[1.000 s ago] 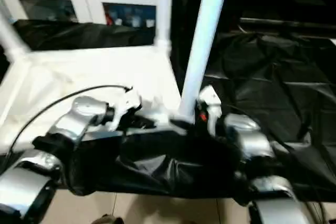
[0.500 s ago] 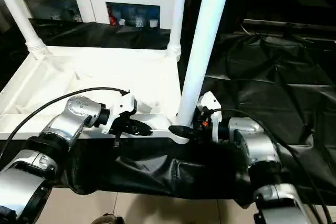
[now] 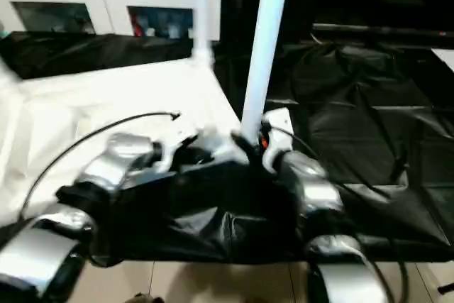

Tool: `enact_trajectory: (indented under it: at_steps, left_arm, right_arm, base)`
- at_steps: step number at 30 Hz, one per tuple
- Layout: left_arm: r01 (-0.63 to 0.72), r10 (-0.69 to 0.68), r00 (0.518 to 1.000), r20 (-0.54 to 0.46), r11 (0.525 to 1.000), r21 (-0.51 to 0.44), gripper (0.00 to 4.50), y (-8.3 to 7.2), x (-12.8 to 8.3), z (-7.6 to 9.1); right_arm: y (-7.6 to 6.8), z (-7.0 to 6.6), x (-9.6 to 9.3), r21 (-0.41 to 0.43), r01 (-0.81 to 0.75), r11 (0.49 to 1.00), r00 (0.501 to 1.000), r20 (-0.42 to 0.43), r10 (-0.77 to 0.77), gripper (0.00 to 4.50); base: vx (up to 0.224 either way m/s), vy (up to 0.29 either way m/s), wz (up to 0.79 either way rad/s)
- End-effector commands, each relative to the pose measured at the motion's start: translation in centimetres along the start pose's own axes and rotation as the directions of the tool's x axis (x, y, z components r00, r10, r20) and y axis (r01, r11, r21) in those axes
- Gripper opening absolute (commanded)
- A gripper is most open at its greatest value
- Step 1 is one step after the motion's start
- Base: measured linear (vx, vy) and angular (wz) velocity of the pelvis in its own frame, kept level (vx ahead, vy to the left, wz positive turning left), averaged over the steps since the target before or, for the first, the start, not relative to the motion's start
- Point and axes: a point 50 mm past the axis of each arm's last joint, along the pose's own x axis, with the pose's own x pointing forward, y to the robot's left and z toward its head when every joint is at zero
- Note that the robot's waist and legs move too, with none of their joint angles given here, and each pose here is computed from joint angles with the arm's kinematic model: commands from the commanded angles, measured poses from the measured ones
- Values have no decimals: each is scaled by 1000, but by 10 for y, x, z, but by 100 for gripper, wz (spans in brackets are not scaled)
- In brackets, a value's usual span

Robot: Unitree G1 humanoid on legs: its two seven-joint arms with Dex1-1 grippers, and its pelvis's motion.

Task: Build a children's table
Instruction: Rotate leg to tighten

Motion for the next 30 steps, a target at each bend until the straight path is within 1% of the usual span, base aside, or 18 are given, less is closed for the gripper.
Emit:
enact_trajectory:
  at_steps: [1, 2, 3, 4, 5, 6, 7, 9, 12, 14, 15, 16, 18, 21, 23, 24, 27, 30]
  left_arm:
    - [75, -82, 991, 110, 995, 69, 0, -20, 23, 37]
    - [73, -81, 990, 114, 995, 68, 0, -20, 24, 39]
    - [74, -81, 990, 112, 995, 72, 0, -20, 24, 39]
    - [74, -81, 990, 112, 995, 72, 0, -20, 24, 39]
    - [72, -80, 991, 111, 995, 73, 0, -20, 23, 39]
    - [76, -84, 991, 103, 994, 84, 0, -18, 21, 37]
    - [76, -84, 991, 103, 994, 84, 0, -18, 21, 37]
    - [100, -109, 989, 99, 991, 94, 0, -16, 16, 34]
    - [150, -160, 983, 87, 982, 111, 0, -15, 9, 29]
    - [163, -174, 981, 86, 980, 116, 0, -15, 8, 28]
    - [213, -224, 972, 71, 969, 128, 0, -14, 1, 24]
    - [228, -238, 969, 65, 965, 130, 0, -13, -2, 23]
    - [249, -259, 964, 58, 958, 140, 0, -12, -5, 21]
    - [307, -316, 948, 37, 939, 153, 0, -12, -12, 16]
    - [316, -324, 946, 30, 936, 154, 0, -11, -15, 14]
    - [323, -330, 944, 17, 934, 151, 0, -9, -18, 11]
    - [325, -330, 944, 6, 934, 150, 0, -6, -21, 8]
    - [329, -333, 943, 1, 933, 149, 0, -2, -26, 6]
  right_arm:
    - [24, -20, 11, 0, -20, 1000, 996, -91, 20, 270]
    - [27, -20, 13, -4, -25, 1000, 996, -87, 25, 270]
    - [33, -17, 16, 24, -62, 998, 996, -70, 64, 305]
    - [33, -17, 16, 24, -62, 998, 996, -70, 64, 340]
    - [34, -16, 16, 35, -73, 997, 995, -64, 75, 340]
    - [36, -10, 16, 52, -141, 989, 989, -37, 143, 346]
    - [36, -10, 16, 52, -141, 989, 989, -37, 143, 346]
    - [33, -3, 14, -13, -206, 979, 978, -35, 205, 376]
    - [27, 2, 6, -92, -319, 943, 948, -46, 316, 376]
    - [26, 2, 4, -106, -349, 931, 937, -51, 346, 376]
    - [19, 2, -8, -142, -452, 881, 892, -94, 443, 376]
    - [16, 2, -12, -148, -484, 863, 875, -111, 472, 376]
    - [12, 1, -18, -146, -524, 839, 851, -132, 509, 376]
    - [7, -3, -32, -132, -613, 779, 787, -186, 588, 376]
    - [6, -5, -37, -124, -636, 761, 767, -203, 608, 376]
    - [5, -7, -44, -106, -674, 731, 732, -228, 642, 376]
    - [5, -9, -50, -81, -696, 713, 708, -241, 664, 376]
    - [6, -11, -55, -58, -720, 691, 680, -256, 687, 345]
  base:
    - [0, 0, 0]
    - [0, 0, 0]
    - [0, 0, 0]
    - [0, 0, 0]
    - [0, 0, 0]
    - [0, 0, 0]
    - [0, 0, 0]
    - [0, 0, 0]
    - [0, 0, 0]
    - [0, 0, 0]
    - [0, 0, 0]
    - [0, 0, 0]
    - [0, 0, 0]
    - [0, 0, 0]
    - [0, 0, 0]
    - [0, 0, 0]
    - [0, 0, 0]
    - [0, 0, 0]
